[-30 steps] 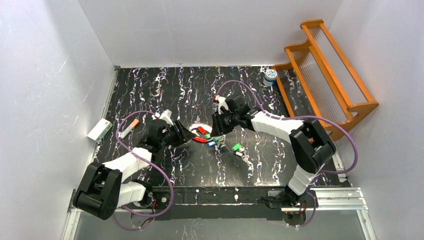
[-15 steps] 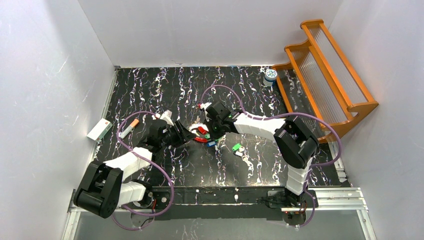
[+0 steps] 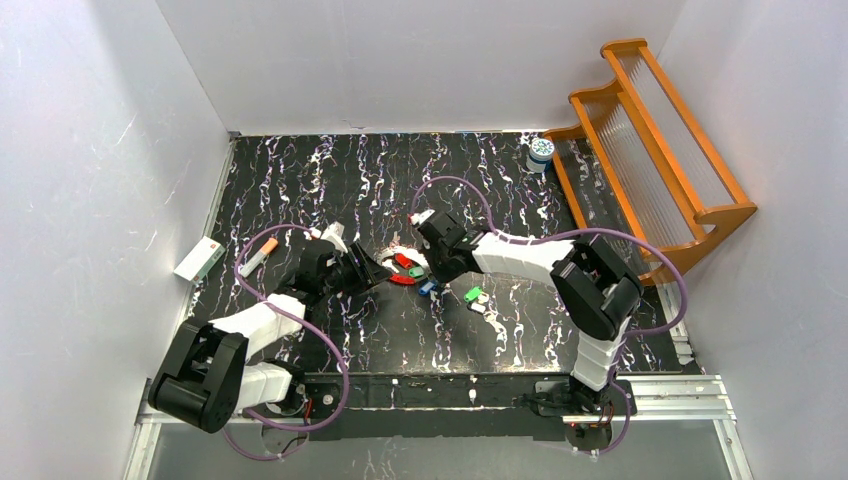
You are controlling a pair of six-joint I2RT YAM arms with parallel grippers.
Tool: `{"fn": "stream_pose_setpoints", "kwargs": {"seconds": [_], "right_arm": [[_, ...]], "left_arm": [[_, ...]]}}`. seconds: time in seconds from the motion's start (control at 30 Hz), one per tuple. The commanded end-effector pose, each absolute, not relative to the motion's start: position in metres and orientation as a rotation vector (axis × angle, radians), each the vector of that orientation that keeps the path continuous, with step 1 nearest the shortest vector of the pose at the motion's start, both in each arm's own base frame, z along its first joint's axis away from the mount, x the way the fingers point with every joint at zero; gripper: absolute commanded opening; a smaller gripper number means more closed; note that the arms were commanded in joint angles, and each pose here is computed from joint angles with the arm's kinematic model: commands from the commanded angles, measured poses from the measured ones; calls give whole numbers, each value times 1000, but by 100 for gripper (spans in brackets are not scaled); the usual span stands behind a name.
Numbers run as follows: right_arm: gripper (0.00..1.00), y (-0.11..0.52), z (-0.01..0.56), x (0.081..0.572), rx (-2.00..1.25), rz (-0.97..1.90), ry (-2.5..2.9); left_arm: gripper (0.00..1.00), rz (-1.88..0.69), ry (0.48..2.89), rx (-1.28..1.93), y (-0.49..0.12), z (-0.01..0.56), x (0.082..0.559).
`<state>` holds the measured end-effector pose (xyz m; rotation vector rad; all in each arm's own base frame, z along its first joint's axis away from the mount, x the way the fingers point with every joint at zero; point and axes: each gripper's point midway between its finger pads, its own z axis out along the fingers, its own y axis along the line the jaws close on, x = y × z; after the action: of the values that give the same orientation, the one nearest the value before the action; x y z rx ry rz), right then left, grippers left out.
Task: Put the keys on the keyring
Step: Adjust the keyring at the center of the board.
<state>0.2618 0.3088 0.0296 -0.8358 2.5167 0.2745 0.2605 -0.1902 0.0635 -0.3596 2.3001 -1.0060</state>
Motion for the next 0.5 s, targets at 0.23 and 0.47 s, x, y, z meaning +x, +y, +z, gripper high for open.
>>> {"fn": "stream_pose_setpoints", "kwargs": {"seconds": [0.23,0.47], "right_arm": [[1,265,47,280,-724,67,2479],[31,292,64,283,-689,366,2476]], "left_arm": [[46,-1002,2338,-355,-192,58,259],[46,-1009,2329,-371,-192,59,258]]}}
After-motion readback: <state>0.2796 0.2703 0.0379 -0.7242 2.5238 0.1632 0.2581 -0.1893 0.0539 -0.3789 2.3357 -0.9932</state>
